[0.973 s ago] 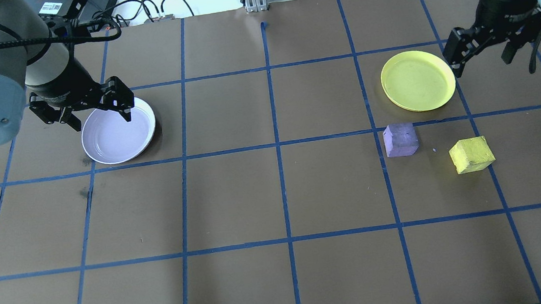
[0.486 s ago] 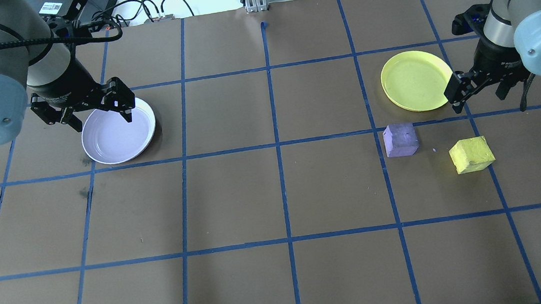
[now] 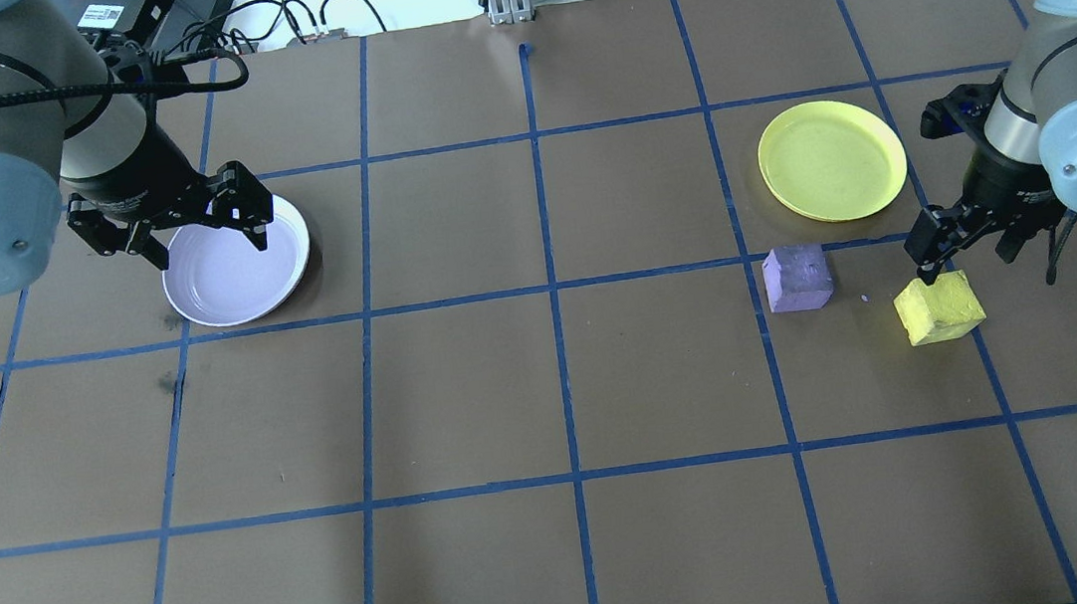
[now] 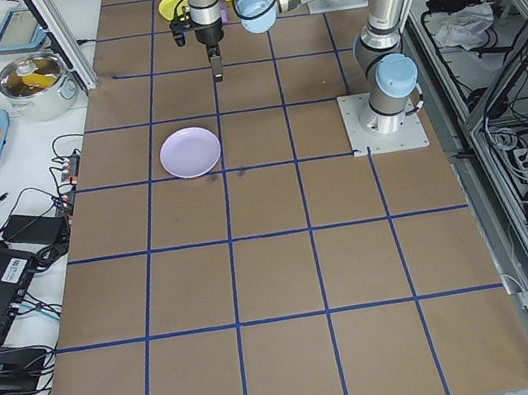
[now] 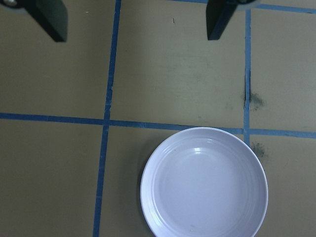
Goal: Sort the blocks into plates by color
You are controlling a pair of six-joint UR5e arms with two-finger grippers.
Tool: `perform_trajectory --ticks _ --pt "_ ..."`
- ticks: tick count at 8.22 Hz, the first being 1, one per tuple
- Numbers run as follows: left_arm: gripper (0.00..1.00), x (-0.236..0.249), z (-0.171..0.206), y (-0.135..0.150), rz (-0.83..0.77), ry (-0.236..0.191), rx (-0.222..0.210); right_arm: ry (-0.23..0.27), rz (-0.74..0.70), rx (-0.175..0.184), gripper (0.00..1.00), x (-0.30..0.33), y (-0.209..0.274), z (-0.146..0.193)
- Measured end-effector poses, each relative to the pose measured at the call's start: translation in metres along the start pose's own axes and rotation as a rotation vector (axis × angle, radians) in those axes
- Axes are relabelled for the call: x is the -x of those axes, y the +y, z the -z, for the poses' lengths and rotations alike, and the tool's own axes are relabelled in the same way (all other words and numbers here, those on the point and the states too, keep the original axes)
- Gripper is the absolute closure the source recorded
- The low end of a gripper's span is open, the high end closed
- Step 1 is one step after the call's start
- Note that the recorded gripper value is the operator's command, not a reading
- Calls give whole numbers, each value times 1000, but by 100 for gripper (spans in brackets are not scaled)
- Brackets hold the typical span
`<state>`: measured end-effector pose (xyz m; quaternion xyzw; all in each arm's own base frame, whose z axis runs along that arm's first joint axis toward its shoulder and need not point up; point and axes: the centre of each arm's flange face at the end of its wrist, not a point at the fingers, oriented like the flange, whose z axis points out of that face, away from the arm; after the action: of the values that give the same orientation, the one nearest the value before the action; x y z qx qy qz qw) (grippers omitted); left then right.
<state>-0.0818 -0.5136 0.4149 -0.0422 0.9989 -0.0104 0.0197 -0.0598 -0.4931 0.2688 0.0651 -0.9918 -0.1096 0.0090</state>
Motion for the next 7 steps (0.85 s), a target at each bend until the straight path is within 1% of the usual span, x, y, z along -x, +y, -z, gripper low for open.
perform_trajectory --ticks 2,4,5,6,7 --pt "0 0 -2 0 0 1 3 -13 -5 10 0 0 -1 -19" --pt "0 0 -5 -2 -2 1 7 -27 -4 36 1 -2 -9 -40" --pt "0 0 -6 -2 -3 0 9 -32 -5 48 19 -3 -13 -49" --pt "0 0 -7 -3 -3 0 10 -31 -6 45 51 -5 -18 -56" --pt "0 0 -7 -3 -3 -1 11 -24 -4 39 73 -7 -22 -60"
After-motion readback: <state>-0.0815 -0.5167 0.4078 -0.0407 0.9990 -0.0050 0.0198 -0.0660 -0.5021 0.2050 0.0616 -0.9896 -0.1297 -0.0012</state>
